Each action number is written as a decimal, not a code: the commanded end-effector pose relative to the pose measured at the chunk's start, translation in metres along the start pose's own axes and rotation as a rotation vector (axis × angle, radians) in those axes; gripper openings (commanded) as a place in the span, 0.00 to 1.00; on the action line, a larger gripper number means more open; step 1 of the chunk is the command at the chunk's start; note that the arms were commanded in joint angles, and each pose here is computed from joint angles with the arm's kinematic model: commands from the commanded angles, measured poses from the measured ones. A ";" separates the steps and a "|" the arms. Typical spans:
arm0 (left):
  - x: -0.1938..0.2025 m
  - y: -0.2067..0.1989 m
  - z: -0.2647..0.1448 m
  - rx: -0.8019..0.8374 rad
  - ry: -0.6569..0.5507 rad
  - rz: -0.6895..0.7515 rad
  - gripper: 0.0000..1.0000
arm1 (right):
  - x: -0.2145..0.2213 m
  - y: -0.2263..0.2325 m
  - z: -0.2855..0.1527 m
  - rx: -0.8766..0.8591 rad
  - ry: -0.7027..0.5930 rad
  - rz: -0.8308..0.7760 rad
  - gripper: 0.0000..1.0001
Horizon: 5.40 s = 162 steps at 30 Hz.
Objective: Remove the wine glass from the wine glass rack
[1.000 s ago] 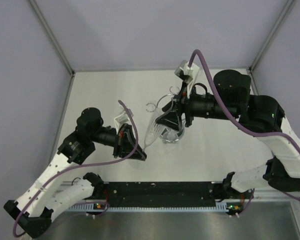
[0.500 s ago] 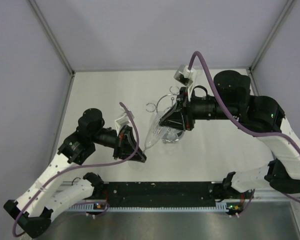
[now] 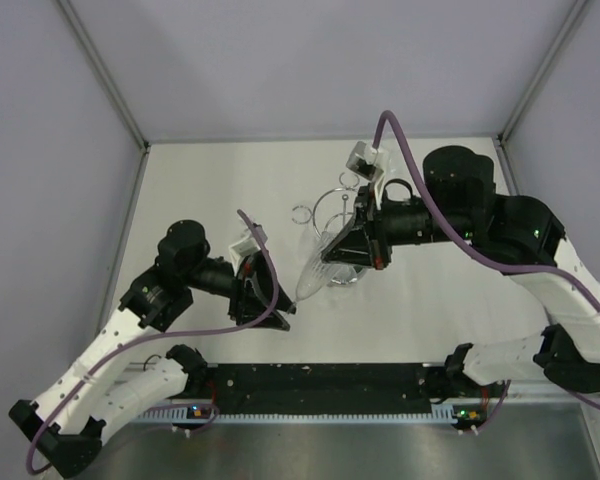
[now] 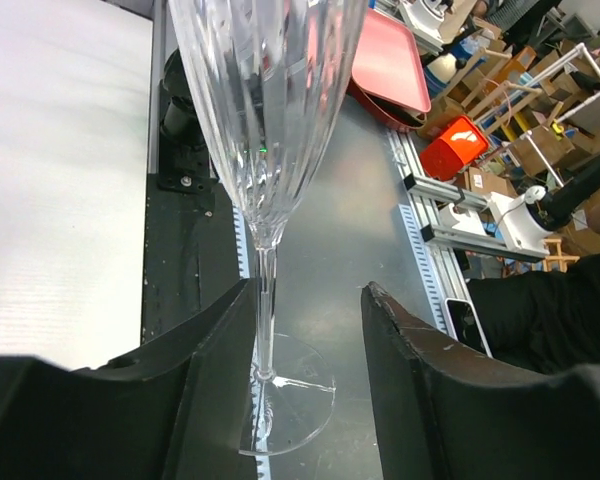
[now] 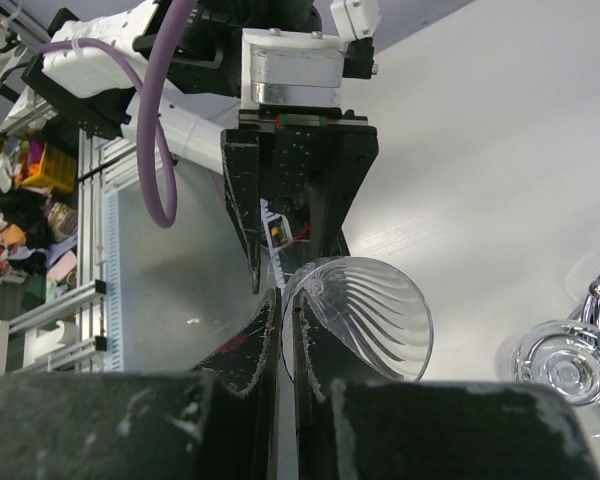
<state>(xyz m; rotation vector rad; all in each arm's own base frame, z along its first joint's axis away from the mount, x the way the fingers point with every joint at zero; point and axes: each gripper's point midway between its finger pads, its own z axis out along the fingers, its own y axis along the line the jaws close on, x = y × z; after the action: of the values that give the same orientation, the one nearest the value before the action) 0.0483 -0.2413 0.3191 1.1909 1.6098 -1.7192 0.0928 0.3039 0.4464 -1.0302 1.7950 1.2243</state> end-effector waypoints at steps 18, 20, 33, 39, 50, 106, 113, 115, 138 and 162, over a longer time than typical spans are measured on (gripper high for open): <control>-0.085 0.066 -0.024 -0.509 -0.275 0.153 0.52 | -0.014 0.007 -0.075 0.099 -0.181 -0.059 0.00; -0.099 0.061 -0.034 -0.561 -0.333 0.188 0.53 | -0.014 0.001 -0.079 0.137 -0.193 -0.068 0.00; -0.122 0.072 -0.071 -0.794 -0.477 0.204 0.54 | -0.064 -0.061 -0.125 0.561 -0.487 -0.092 0.00; -0.109 0.098 -0.072 -0.856 -0.434 0.192 0.53 | -0.105 -0.089 -0.133 0.745 -0.643 -0.159 0.00; -0.086 0.121 -0.069 -0.895 -0.337 0.149 0.53 | -0.162 -0.176 -0.063 0.863 -0.605 -0.180 0.00; -0.055 0.143 -0.045 -0.815 -0.202 0.042 0.53 | 0.014 -0.486 0.055 1.119 0.077 0.124 0.00; -0.055 0.142 -0.045 -0.812 -0.203 0.042 0.53 | 0.025 -0.493 0.058 1.131 0.099 0.139 0.02; -0.055 0.142 -0.045 -0.810 -0.203 0.042 0.53 | 0.028 -0.494 0.059 1.131 0.103 0.142 0.06; -0.054 0.147 -0.046 -0.830 -0.200 0.034 0.53 | -0.045 -0.447 0.028 1.110 -0.093 0.097 0.54; -0.101 0.191 -0.088 -1.097 -0.409 -0.183 0.55 | -0.098 -0.282 -0.057 0.994 -0.371 -0.057 0.59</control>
<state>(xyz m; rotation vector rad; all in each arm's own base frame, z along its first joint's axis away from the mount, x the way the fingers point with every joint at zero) 0.2649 -0.2104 0.2659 0.2513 2.0771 -0.7190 0.4102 0.2185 0.4157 -0.2699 1.8197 0.2742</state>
